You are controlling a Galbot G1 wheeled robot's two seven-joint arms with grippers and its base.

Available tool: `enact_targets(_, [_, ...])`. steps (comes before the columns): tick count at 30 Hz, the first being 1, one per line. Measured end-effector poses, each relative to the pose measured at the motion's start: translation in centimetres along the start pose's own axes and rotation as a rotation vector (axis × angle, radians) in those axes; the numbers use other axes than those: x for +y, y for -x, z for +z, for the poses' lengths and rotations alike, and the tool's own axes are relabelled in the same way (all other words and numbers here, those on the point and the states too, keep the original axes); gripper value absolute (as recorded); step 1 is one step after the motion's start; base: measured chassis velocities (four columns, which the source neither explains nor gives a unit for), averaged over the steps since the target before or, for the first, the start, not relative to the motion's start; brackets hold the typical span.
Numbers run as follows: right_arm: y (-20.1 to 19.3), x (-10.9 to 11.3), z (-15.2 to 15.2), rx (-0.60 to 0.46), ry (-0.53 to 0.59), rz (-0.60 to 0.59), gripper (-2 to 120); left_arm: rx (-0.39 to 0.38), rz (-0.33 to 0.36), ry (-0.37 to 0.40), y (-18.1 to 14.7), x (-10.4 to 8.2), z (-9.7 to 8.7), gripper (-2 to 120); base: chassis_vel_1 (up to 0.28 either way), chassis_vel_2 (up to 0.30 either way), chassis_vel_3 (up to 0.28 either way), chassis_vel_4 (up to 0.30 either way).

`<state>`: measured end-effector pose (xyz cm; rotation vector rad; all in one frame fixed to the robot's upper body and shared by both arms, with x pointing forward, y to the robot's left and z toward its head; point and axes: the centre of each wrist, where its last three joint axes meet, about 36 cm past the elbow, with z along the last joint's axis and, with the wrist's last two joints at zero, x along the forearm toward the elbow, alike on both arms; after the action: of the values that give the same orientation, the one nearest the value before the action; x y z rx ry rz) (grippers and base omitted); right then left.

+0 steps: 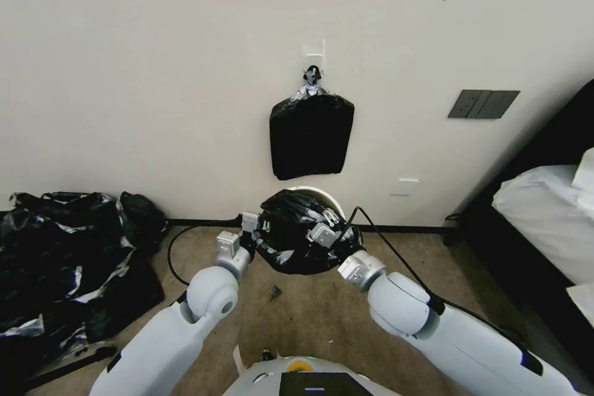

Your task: Place a trash bag onto the trash bin.

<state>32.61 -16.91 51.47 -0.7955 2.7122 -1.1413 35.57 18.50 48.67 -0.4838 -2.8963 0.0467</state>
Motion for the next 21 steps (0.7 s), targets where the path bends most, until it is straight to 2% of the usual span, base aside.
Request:
enact_targets(1, [0.0,0.0,0.0,0.0,0.0,0.0,45,0.0,0.0,0.0,0.0,0.0,0.0,1,0.0,0.0,0.0,0.0])
enact_targets(3, [0.1,0.1,0.2,-0.04,-0.02,0.027,32,0.012,0.003,0.004,0.0,0.0,0.1,1,0.0,0.0,0.0,0.0])
enact_targets(7, [0.1,0.2,0.3,-0.071,-0.017,0.033,23,0.021,0.004,0.008,0.1,0.1,0.2,1,0.0,0.0,0.0,0.0])
enact_targets(10, [0.1,0.0,0.4,-0.124,0.036,0.016,8,0.03,0.005,0.014,0.1,0.1,0.4,1,0.0,0.0,0.0,0.0])
enact_targets(12, [0.2,-0.1,0.3,-0.126,0.057,0.011,4,0.032,0.008,0.017,0.0,0.1,0.5,1,0.0,0.0,0.0,0.0])
enact_targets(14, [0.7,-1.4,-0.3,-0.132,0.141,0.002,0,0.03,0.022,0.053,-0.2,0.2,0.9,1,0.0,0.0,0.0,0.0])
enact_targets(16, [0.8,-1.7,-0.5,-0.132,0.156,0.002,0,0.029,0.023,0.06,-0.2,0.2,1.0,1,0.0,0.0,0.0,0.0])
enact_targets(18, [1.6,-3.7,-1.5,-0.127,0.232,-0.009,0,0.017,0.034,0.109,-0.4,0.4,1.7,1,0.0,0.0,0.0,0.0])
enact_targets(19, [1.6,-3.7,-1.5,-0.127,0.232,-0.009,0,0.017,0.034,0.109,-0.4,0.4,1.7,1,0.0,0.0,0.0,0.0])
enact_targets(21, [2.3,-5.8,-2.4,-0.094,0.312,-0.034,0,-0.005,0.05,0.148,-0.5,0.5,2.3,1,0.0,0.0,0.0,0.0])
